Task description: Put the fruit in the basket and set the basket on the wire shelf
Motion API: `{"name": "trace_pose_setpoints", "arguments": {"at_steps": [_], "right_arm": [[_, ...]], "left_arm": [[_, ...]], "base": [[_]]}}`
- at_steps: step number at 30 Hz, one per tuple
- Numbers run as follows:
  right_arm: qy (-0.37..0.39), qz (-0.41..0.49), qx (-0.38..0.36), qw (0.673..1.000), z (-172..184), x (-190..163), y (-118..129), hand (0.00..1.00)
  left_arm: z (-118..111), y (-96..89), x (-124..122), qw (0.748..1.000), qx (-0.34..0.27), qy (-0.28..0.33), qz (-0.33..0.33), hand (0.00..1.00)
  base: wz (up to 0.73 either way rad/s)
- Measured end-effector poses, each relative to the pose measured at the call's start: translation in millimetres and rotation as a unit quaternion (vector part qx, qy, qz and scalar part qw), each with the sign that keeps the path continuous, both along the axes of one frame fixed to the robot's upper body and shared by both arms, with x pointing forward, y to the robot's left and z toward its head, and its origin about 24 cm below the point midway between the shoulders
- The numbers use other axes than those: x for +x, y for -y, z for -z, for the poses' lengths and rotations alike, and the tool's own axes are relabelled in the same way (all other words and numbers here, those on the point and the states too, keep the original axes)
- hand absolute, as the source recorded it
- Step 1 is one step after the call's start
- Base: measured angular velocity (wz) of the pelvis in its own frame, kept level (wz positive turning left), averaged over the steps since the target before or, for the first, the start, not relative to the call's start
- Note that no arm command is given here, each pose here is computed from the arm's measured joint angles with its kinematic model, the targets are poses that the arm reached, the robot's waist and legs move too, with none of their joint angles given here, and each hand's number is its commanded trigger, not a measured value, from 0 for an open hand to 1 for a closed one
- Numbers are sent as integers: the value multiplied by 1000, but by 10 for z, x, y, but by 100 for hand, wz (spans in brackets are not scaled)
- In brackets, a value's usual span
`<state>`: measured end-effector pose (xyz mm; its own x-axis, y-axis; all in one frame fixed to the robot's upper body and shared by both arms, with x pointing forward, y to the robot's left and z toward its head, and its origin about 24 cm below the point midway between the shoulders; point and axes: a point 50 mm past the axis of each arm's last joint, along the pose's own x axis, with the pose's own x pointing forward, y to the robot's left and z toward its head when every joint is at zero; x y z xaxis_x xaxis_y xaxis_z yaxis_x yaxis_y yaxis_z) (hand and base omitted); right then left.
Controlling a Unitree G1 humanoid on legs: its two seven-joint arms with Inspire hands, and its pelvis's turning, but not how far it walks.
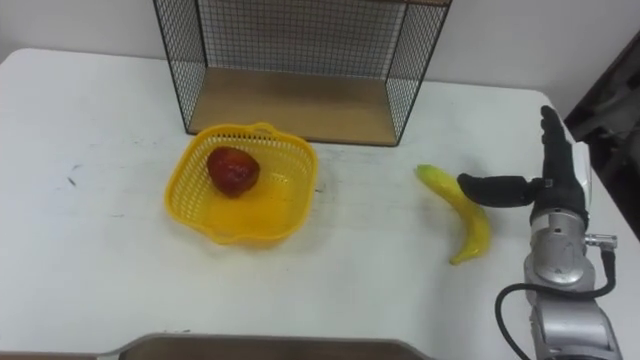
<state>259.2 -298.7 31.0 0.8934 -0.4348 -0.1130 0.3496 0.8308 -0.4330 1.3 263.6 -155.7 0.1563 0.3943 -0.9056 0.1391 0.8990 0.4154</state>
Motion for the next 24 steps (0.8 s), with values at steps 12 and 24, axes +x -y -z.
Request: {"name": "trace_pose_setpoints", "arguments": {"at_steps": [12, 24], "right_arm": [[-45, -32, 4, 998, 111, -8, -15, 0], [-99, -91, -35, 990, 190, -8, -72, 0]], "left_arm": [[-25, -54, 11, 1000, 8, 7, -18, 0], [-24, -53, 5, 1000, 7, 7, -23, 0]], "base": [[0], [-2]]}}
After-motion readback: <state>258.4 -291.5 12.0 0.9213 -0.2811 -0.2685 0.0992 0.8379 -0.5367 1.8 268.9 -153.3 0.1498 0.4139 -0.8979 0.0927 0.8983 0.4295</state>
